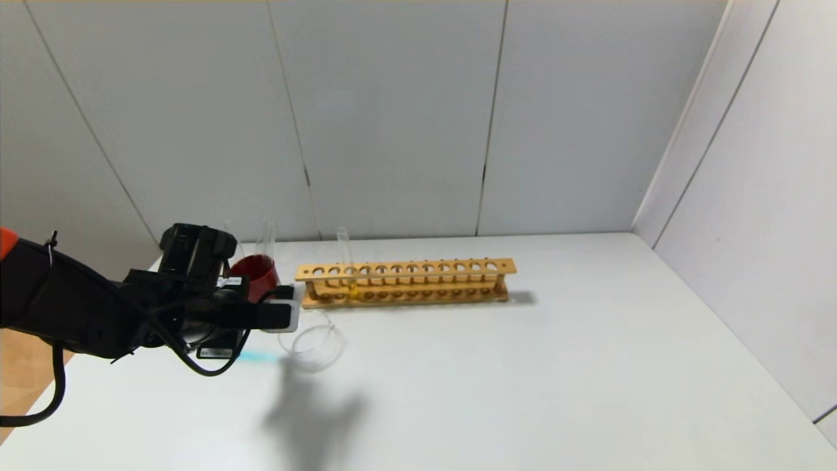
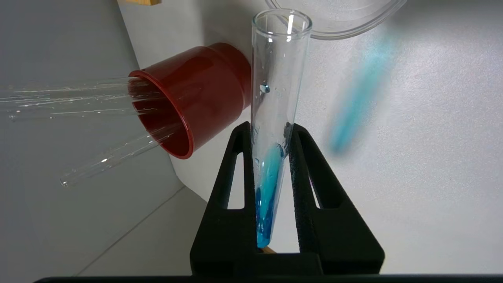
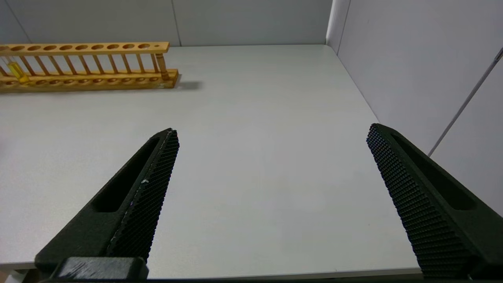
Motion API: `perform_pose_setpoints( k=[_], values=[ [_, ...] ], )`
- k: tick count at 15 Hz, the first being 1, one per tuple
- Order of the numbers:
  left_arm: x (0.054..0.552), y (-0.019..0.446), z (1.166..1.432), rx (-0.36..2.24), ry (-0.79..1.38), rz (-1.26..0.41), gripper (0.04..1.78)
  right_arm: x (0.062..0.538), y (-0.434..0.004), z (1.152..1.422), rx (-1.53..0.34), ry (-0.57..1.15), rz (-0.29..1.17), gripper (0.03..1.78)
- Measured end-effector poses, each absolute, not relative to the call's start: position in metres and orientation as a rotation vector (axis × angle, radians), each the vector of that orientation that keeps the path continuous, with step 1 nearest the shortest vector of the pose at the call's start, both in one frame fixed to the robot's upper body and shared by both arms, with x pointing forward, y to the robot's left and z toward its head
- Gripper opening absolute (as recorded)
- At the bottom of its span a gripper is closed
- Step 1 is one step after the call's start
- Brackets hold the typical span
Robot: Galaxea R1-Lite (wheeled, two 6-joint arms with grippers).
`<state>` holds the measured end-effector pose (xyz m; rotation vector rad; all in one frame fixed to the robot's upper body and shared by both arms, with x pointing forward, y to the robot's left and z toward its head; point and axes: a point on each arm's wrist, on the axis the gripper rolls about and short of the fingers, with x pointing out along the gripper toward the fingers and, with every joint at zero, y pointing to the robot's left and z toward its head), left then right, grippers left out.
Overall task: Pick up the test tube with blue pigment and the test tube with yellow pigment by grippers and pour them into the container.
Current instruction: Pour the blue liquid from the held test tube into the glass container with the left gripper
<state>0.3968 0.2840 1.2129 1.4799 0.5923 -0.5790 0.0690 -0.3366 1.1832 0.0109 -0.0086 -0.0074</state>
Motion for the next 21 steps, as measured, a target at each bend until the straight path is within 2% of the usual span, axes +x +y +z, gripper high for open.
perform_pose_setpoints(
  k=[21],
  values=[
    [0.415, 0.279, 1.210, 1.582, 0.592, -0.558, 0.32, 0.069, -0.337, 1.183, 0.011, -0.009, -0.008, 1.75]
  ],
)
